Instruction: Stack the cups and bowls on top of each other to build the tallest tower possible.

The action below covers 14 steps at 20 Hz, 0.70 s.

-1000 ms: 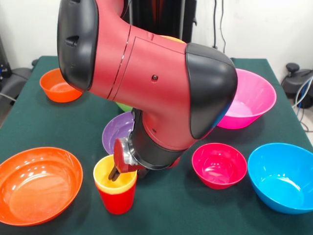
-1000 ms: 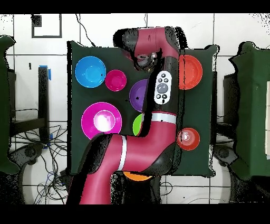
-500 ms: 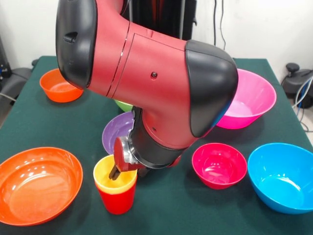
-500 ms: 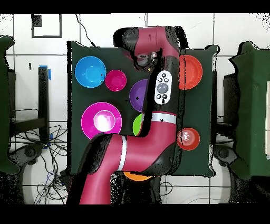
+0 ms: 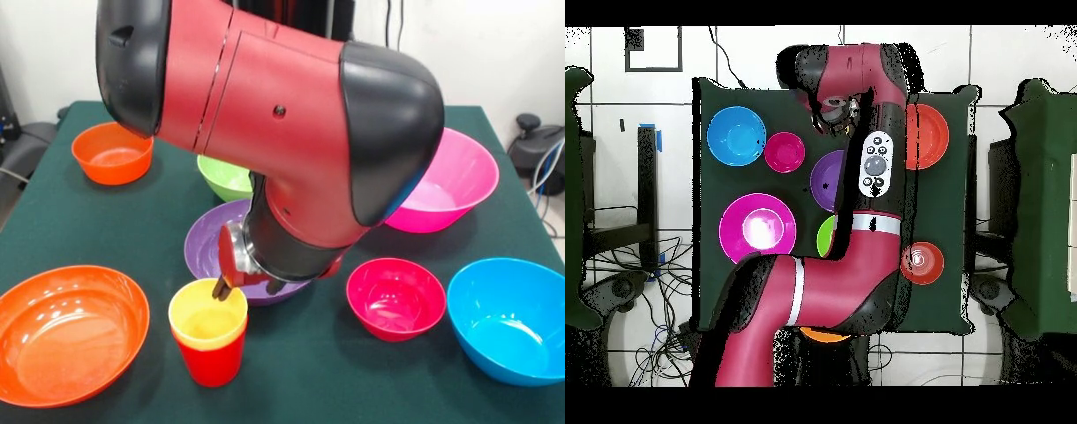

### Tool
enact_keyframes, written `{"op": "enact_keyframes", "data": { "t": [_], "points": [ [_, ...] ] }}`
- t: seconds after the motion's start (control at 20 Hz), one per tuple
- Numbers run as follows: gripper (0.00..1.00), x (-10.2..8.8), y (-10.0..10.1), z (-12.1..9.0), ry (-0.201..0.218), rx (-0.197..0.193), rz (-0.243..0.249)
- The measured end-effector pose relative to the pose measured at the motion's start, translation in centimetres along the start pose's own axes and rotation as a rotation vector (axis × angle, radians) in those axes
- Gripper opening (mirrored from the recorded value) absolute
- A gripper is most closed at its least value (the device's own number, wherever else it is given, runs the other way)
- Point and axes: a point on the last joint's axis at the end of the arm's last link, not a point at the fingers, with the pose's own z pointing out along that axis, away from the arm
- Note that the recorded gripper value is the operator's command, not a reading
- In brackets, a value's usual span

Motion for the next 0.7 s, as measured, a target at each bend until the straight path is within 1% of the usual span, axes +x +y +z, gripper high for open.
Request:
{"op": "enact_keyframes", "data": {
  "t": [0.1, 0.6, 0.7],
  "points": [
    [1.0, 0.1, -0.1, -0.7, 0.001, 0.0, 0.002],
    [1.0, 0.3, 0.0, -1.9, 0.005, -0.003, 0.002],
    [1.0, 0.3, 0.1, -2.5, -0.005, -0.017, 0.002]
  ]
}}
